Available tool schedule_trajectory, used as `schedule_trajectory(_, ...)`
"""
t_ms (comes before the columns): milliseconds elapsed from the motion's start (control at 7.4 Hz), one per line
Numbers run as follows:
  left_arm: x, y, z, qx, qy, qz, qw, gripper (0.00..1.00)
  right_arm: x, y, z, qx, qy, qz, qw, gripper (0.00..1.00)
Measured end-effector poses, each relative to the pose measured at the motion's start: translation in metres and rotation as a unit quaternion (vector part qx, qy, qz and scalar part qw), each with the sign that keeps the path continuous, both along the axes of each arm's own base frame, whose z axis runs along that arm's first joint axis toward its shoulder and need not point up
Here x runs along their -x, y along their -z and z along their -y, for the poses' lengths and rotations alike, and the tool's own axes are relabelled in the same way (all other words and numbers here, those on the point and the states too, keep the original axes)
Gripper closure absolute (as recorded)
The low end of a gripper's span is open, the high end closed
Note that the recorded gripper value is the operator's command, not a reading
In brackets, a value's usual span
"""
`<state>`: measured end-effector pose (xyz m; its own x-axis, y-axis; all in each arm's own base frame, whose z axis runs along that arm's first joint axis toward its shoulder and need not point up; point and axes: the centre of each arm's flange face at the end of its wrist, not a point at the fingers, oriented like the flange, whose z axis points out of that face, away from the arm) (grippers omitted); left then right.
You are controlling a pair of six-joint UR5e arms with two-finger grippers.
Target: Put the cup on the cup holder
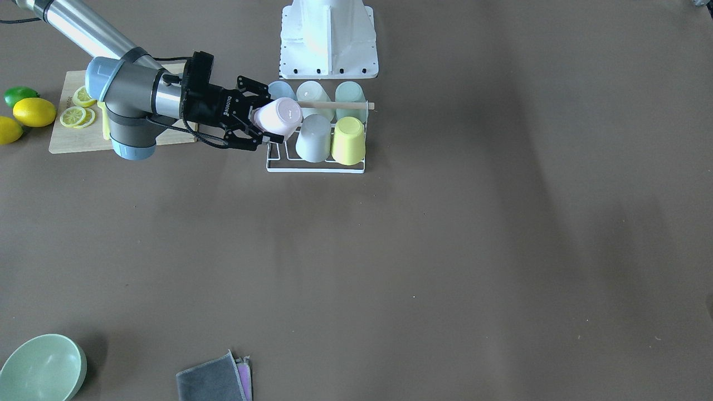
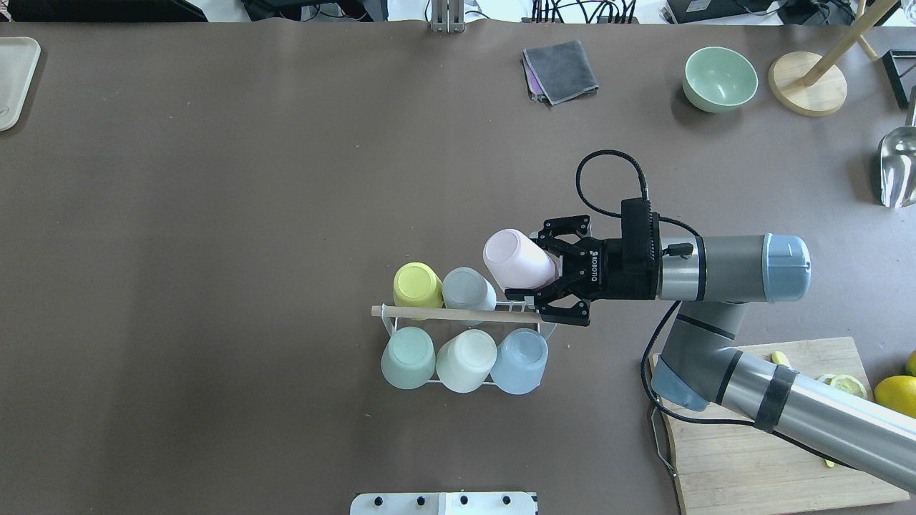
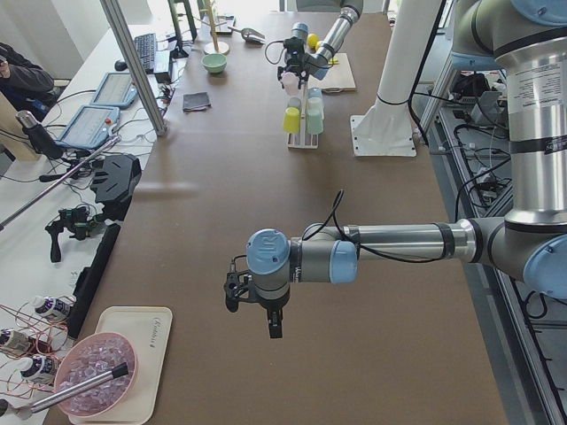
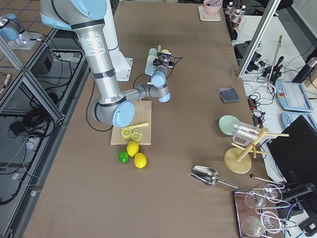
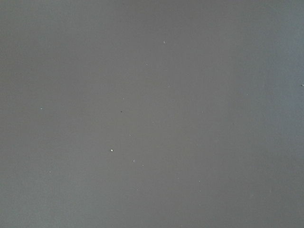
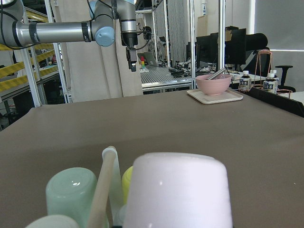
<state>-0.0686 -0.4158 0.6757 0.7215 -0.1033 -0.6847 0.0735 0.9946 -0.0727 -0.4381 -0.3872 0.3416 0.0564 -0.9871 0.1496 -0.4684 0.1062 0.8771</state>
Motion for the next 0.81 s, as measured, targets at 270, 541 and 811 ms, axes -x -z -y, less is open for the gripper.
schedule_trajectory(270,0.000,0.000,0.000,0.000,0.000,0.000,1.0000,0.01,-0.006,-0.004,-0.002,0.002,0.000,-0.001,1.0000,0.00)
schedule_trajectory(541,0.000,0.000,0.000,-0.001,0.000,0.000,1.0000,0.01,-0.011,-0.005,-0.001,0.002,-0.001,-0.001,1.0000,0.00)
schedule_trajectory(811,0.000,0.000,0.001,-0.001,-0.001,-0.001,1.0000,0.01,-0.036,-0.015,0.000,-0.003,0.008,-0.018,0.9998,0.00)
